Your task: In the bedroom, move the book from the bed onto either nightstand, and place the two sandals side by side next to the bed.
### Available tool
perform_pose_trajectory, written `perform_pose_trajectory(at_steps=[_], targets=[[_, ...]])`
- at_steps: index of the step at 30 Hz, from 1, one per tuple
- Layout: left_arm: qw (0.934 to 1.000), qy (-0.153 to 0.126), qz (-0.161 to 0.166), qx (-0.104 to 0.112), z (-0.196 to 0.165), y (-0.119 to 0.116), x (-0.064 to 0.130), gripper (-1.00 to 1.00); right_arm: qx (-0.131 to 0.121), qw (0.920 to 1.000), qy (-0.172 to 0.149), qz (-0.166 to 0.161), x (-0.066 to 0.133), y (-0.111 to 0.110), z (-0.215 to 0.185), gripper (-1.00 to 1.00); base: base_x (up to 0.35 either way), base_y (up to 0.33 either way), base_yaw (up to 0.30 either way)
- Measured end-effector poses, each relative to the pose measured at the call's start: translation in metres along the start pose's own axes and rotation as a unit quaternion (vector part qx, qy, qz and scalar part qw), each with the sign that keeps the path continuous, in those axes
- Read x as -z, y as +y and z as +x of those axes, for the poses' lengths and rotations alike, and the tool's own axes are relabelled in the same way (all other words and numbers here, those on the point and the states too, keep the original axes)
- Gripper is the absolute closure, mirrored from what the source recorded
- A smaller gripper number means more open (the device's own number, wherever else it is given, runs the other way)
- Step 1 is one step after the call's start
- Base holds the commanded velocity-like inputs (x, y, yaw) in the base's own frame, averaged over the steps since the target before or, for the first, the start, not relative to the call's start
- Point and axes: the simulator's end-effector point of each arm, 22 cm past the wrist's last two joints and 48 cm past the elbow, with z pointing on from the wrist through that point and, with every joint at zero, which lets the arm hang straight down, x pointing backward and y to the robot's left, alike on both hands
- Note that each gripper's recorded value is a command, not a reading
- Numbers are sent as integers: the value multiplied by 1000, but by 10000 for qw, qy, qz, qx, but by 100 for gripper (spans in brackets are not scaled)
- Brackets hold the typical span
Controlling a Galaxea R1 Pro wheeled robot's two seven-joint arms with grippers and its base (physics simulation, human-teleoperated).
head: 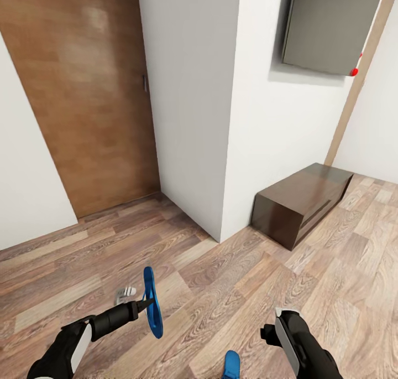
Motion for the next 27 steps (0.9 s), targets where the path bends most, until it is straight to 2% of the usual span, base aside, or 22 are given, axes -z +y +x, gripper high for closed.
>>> perform_pose_trajectory(at_steps=[27], targets=[[9984, 372, -193, 366, 46, 35, -13, 100, 92, 9984, 559, 77, -41, 0, 40, -100, 0, 0, 0]])
